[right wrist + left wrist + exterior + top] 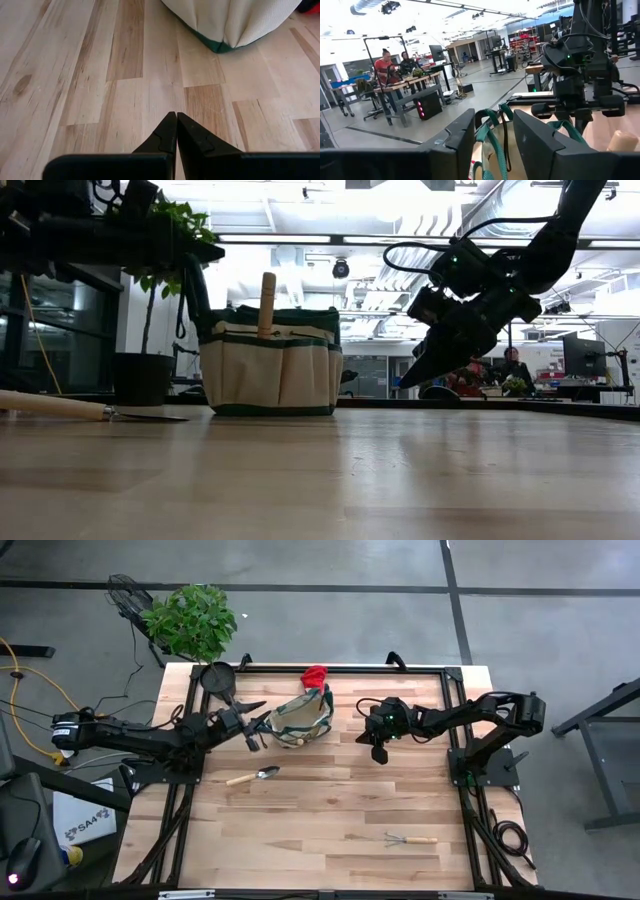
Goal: Pick & Place Garden tools in Gardening bag
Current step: Put the shear scissor into the gardening bag
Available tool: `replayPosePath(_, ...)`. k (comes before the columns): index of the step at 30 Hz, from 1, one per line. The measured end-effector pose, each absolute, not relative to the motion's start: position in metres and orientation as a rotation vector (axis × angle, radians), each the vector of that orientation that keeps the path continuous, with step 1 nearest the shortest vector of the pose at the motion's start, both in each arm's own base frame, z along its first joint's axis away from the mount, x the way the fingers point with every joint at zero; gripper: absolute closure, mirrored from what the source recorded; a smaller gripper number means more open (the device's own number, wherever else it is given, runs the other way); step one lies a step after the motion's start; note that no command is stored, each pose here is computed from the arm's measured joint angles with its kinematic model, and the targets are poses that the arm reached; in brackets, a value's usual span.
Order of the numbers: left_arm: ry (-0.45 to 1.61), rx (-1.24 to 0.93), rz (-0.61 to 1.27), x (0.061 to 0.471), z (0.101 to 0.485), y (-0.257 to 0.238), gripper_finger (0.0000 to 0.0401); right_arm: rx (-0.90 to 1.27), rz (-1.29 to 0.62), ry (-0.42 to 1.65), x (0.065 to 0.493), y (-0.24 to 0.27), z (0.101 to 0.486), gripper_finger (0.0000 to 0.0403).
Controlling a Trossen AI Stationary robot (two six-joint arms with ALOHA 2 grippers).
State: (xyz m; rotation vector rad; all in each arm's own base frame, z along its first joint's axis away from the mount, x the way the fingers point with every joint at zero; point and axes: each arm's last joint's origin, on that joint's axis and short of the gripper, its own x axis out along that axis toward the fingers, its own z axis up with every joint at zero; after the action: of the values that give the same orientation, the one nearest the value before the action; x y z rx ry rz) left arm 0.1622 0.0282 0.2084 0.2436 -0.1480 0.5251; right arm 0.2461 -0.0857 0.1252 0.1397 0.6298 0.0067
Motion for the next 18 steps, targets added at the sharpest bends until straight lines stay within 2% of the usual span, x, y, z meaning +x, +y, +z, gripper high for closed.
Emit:
replayPosePath(10, -0.128, 0.249, 0.484, 0.1632, 0.2060, 0.0273, 0.0386, 0.141, 0.006, 0.630, 0.2461, -0.0858, 0.1252, 0.0399)
replayPosePath(18, -0.143, 0.260, 0.450, 0.1635, 0.2072, 0.0263, 0.0400, 0.143, 0.006, 0.629, 0.2461, -0.0858, 0.1252, 0.0399)
